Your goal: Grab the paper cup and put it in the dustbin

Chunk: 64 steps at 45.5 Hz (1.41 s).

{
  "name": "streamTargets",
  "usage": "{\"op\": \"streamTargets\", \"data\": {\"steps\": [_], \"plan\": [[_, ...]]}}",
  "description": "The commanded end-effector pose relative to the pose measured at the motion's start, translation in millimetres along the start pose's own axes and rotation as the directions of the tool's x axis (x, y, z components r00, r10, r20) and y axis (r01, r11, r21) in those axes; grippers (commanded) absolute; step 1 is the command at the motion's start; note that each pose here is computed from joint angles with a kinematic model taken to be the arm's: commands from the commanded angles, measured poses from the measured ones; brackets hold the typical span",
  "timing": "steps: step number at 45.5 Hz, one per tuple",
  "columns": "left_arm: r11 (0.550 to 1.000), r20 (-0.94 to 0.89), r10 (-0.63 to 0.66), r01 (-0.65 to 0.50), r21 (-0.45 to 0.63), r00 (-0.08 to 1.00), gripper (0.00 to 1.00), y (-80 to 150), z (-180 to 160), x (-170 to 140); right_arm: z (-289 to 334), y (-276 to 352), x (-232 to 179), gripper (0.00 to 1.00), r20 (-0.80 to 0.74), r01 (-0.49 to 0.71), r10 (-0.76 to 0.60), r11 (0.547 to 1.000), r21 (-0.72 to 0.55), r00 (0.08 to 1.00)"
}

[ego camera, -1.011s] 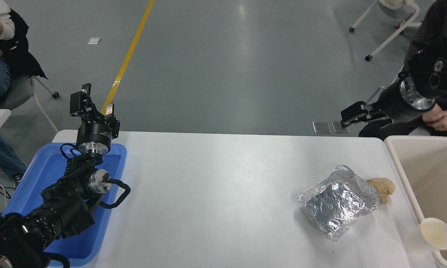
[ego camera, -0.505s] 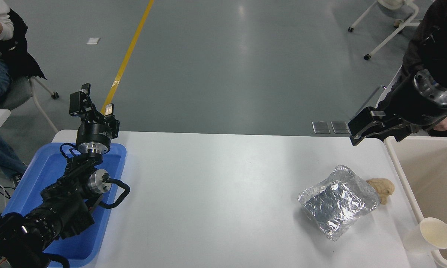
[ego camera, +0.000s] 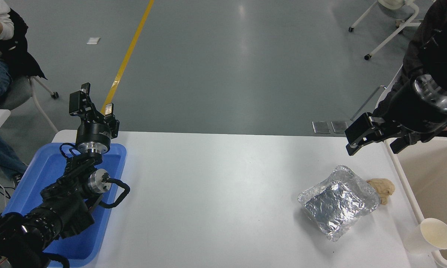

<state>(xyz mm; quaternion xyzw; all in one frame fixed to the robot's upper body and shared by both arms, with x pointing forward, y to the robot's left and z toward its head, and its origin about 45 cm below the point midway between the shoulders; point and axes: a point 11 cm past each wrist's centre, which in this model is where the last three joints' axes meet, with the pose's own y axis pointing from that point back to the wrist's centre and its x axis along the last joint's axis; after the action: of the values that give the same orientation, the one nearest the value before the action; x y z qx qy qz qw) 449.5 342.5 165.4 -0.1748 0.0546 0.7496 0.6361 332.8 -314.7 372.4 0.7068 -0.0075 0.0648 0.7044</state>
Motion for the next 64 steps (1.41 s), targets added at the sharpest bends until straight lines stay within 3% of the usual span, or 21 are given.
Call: {"op": "streamTargets", "data": {"steps": [1,18,34,64], "plan": [[1.0,0.0,0.0,0.0,-0.001,1.0,1.0,0,0,0,47,-16,-20,1.0,-0.016,0.038,-0.039,0.997,-0.067,0.999],[1.0,0.0,0.0,0.0,-0.001,1.0,1.0,0,0,0,144,-52,-73,1.0,0.015,0.072,-0.071,0.987,-0.145,0.997],[1.0,0.0,0.001,-0.001,-0.001,1.0,1.0,1,0,0,195,-101,-99,1.0,0.036,0.012,-0.005,0.983,-0.182,0.999],[1.0,0.0,0.001,-0.001,-0.001,1.0,1.0,1,0,0,220,-178,-127,1.0,0.039,-0.035,0.043,0.982,-0.188,0.998]]}}
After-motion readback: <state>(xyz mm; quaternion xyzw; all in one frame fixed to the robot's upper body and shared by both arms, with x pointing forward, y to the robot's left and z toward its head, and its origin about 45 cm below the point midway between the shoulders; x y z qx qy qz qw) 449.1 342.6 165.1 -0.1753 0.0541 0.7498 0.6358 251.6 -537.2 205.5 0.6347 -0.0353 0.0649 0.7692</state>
